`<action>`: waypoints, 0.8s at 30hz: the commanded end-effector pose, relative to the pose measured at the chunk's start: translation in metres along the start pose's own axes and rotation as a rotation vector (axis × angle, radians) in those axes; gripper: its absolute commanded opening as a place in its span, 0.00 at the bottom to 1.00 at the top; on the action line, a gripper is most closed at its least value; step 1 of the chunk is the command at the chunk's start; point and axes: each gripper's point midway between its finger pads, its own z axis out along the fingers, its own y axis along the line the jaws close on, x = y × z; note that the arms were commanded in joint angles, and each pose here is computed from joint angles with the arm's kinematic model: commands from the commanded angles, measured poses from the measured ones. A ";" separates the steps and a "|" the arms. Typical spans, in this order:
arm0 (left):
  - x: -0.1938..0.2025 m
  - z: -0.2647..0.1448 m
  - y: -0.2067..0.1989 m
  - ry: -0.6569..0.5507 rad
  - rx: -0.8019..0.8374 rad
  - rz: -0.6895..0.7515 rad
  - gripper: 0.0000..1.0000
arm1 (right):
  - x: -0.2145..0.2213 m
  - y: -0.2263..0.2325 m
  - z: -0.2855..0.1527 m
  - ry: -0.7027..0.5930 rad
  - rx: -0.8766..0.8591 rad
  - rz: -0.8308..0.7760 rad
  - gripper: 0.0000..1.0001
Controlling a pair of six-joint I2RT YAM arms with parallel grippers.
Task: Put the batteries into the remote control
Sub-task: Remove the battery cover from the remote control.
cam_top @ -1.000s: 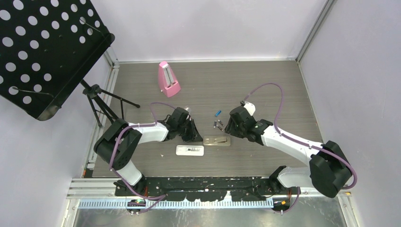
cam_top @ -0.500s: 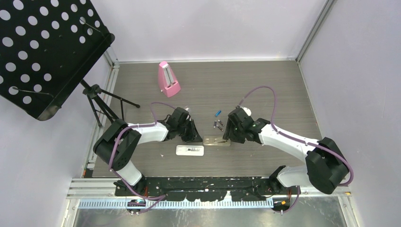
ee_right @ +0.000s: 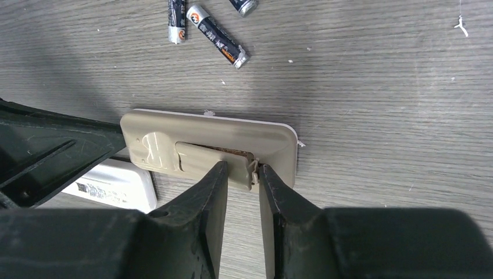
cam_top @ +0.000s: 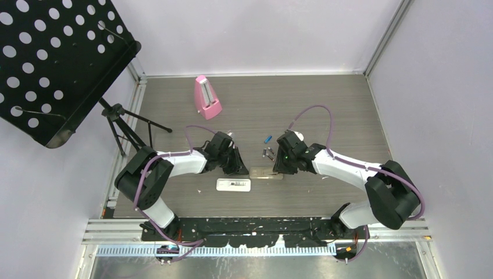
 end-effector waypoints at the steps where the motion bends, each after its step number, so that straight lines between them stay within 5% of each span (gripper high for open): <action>1: 0.011 -0.002 0.019 0.035 -0.081 0.020 0.14 | -0.021 0.022 -0.006 -0.060 -0.065 -0.007 0.28; 11: 0.009 -0.007 0.021 0.022 -0.101 0.027 0.14 | -0.049 0.024 -0.022 -0.196 -0.067 -0.013 0.16; 15: 0.006 -0.010 0.022 0.006 -0.113 0.029 0.14 | -0.054 0.021 -0.023 -0.217 -0.046 -0.012 0.01; 24: -0.001 -0.023 0.026 -0.038 -0.166 0.051 0.16 | -0.065 -0.010 -0.026 -0.277 0.089 -0.003 0.01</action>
